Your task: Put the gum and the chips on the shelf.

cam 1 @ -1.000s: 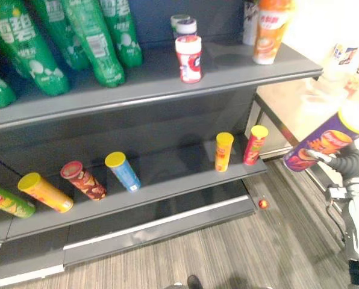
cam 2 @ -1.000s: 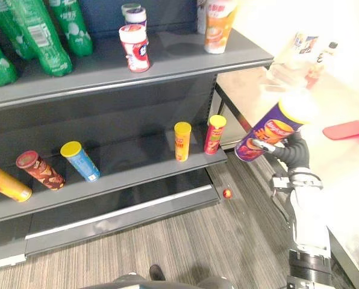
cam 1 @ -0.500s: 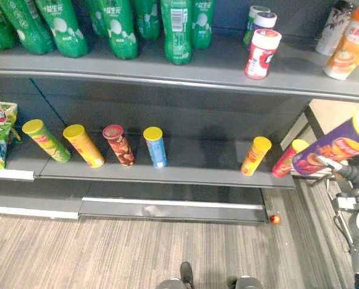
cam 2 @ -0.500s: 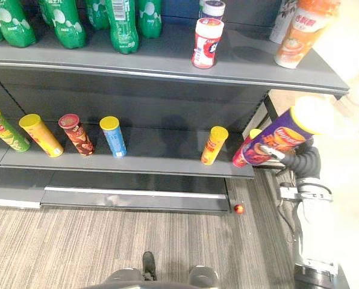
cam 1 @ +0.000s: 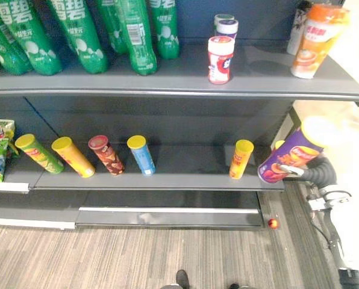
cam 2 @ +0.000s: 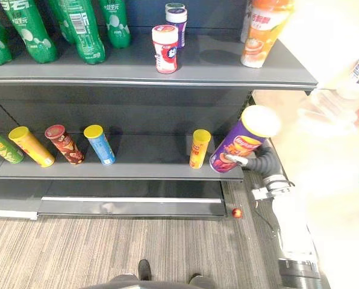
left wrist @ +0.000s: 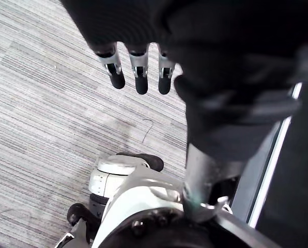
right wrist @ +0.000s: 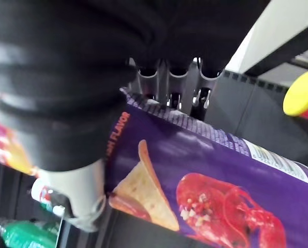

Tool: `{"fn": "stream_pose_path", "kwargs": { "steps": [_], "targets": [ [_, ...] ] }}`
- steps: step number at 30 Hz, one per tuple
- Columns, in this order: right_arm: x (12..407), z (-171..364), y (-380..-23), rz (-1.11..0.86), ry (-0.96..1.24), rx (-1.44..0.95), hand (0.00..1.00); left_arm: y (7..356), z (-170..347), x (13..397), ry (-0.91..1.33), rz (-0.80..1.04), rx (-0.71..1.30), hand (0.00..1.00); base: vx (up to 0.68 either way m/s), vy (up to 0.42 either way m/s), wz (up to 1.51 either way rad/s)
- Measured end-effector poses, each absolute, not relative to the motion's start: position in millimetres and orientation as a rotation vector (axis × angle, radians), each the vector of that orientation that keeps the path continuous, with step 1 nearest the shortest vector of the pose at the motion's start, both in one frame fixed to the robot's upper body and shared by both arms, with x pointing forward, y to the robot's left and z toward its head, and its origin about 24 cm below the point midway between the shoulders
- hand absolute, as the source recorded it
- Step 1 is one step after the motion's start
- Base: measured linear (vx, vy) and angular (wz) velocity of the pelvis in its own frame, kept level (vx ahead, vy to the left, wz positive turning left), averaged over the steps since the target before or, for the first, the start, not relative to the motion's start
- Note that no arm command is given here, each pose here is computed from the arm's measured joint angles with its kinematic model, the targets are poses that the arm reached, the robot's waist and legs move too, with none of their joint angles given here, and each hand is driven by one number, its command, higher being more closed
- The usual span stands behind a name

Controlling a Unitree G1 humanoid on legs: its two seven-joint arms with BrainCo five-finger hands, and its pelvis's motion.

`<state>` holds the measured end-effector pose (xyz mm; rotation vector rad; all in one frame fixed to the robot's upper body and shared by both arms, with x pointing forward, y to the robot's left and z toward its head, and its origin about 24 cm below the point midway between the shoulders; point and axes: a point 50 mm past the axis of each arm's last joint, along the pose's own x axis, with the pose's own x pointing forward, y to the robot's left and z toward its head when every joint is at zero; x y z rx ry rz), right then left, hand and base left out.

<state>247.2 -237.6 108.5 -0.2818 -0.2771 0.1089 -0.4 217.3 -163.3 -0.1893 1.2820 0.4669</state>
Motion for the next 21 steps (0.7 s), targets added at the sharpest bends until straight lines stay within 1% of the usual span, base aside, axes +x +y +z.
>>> {"fn": "stream_pose_path", "kwargs": {
  "steps": [2,6,13,21],
  "targets": [
    [248.0,108.2,-229.5,0.136,-0.284,-0.268,1.00,220.2,-162.5,0.8,1.272,0.460,-0.180,0.00,0.01,0.008,0.05],
    [255.0,129.8,-210.1,0.212,-0.384,-0.275,1.00,223.5,-161.5,8.7,1.254,0.413,-0.166,0.00,0.02,0.016,-0.04],
    [269.7,163.8,-168.4,0.361,-0.538,-0.279,1.00,228.0,-155.8,44.4,1.145,0.335,-0.109,0.00,-0.01,0.023,0.04],
    [274.1,185.3,-143.1,0.419,-0.628,-0.342,1.00,222.9,-144.6,77.8,1.002,0.278,-0.028,0.00,0.00,0.015,0.05]
  ]
}}
